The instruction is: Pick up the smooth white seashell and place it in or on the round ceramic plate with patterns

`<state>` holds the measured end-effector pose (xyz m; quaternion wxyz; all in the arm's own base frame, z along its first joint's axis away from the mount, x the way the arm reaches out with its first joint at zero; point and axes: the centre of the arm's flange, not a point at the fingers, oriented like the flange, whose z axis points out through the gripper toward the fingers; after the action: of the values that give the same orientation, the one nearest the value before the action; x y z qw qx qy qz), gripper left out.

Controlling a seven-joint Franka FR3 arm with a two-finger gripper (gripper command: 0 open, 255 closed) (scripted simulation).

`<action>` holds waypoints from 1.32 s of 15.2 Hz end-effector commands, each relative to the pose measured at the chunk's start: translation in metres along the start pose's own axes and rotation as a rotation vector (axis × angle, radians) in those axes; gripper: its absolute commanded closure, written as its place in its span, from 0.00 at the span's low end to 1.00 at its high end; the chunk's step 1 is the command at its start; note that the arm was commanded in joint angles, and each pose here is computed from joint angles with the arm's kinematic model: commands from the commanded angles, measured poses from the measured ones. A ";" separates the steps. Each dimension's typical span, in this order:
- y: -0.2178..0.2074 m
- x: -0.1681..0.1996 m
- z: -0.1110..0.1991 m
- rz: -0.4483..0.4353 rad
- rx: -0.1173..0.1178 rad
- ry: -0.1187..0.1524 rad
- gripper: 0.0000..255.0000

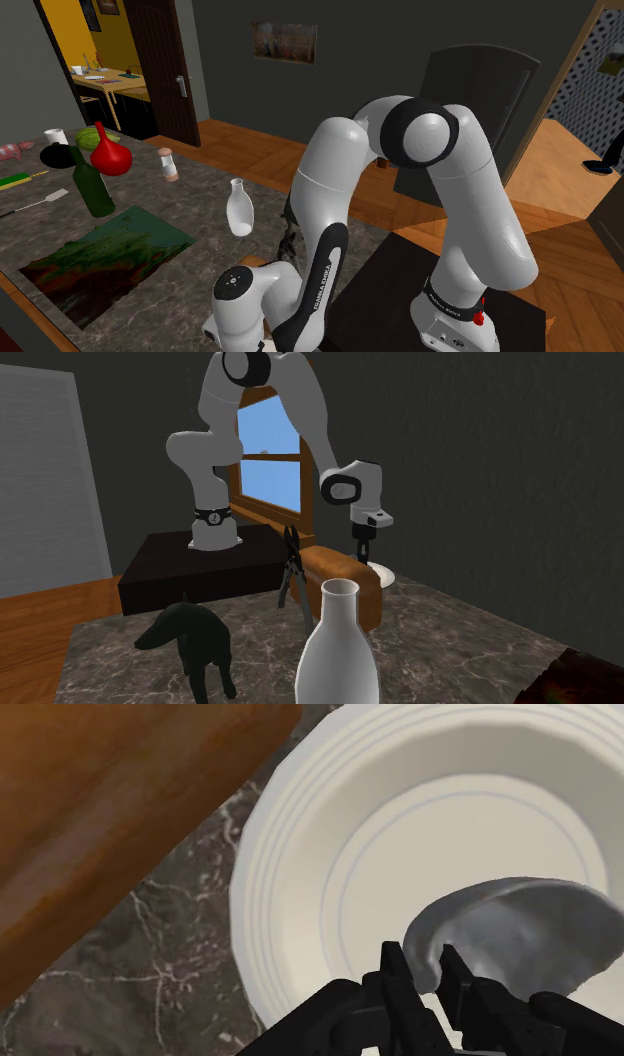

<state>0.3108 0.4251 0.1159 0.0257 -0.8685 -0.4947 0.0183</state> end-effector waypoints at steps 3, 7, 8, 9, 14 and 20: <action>0.000 0.000 0.002 -0.001 0.001 0.000 1.00; 0.000 0.000 0.002 -0.001 0.001 0.000 0.00; 0.000 0.000 0.002 -0.001 0.001 0.000 0.00; 0.000 0.000 0.002 -0.001 0.001 0.000 0.00; 0.000 0.000 -0.024 -0.001 0.001 0.000 0.00; 0.000 0.000 -0.048 -0.001 0.001 0.000 0.00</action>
<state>0.3133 0.4237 0.1628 0.0261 -0.8682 -0.4952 0.0181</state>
